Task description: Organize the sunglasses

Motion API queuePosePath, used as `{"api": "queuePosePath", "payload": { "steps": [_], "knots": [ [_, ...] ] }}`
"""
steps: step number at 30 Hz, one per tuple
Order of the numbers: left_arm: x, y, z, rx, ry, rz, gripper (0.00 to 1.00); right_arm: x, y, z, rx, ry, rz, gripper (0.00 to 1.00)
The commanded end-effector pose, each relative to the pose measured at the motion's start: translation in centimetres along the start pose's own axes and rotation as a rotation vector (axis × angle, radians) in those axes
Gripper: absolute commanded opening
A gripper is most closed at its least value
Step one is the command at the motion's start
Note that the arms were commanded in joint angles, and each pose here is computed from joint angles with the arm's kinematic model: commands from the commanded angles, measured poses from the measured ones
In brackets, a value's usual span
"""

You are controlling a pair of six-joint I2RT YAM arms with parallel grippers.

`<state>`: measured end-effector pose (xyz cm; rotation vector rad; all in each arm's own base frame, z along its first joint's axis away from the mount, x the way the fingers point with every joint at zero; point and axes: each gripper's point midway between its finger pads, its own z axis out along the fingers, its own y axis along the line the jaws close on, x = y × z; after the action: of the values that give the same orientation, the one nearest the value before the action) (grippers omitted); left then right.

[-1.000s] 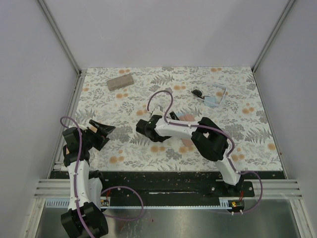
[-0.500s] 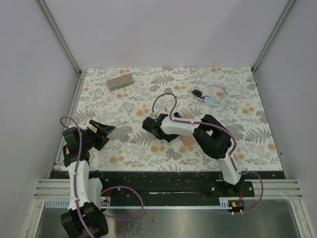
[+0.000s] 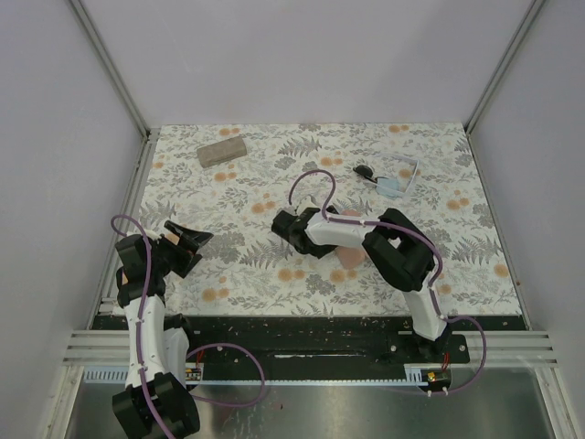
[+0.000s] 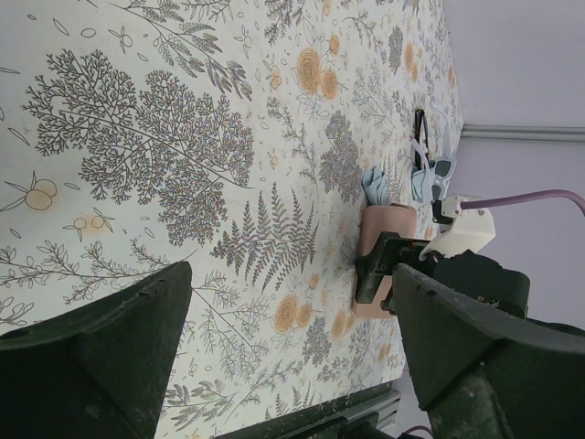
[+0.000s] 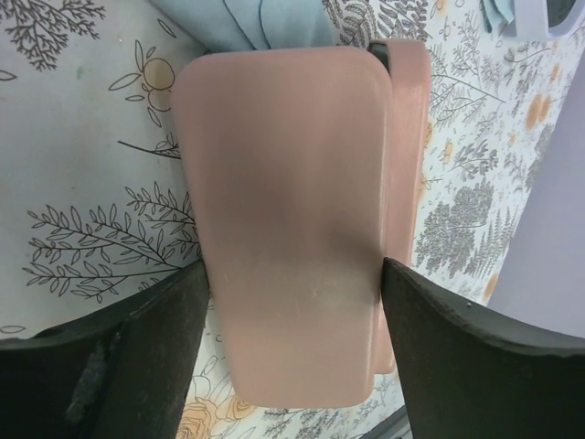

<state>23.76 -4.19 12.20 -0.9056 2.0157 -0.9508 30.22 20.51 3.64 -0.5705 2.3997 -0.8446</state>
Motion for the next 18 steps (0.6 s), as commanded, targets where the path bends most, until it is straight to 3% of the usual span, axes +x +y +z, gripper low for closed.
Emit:
{"api": "queuePosePath", "payload": {
  "steps": [1, 4, 9, 18],
  "knots": [
    [-0.9, -1.2, -0.1, 0.045, -0.023, 0.05, 0.93, 0.5, 1.0, 1.2, -0.058, 0.017, 0.048, 0.79],
    [-0.9, -1.1, 0.0, 0.043, -0.023, 0.048, 0.93, 0.3, 1.0, 1.2, -0.071, 0.001, 0.07, 0.72],
    [-0.8, -1.0, 0.0, 0.041, -0.021, 0.048, 0.93, -0.6, 0.0, 0.4, -0.076, -0.034, 0.101, 0.69],
    [-0.9, -0.8, 0.1, 0.038, -0.022, 0.045, 0.93, -5.2, -4.8, -5.3, -0.254, -0.179, 0.311, 0.66]
  ]
}}
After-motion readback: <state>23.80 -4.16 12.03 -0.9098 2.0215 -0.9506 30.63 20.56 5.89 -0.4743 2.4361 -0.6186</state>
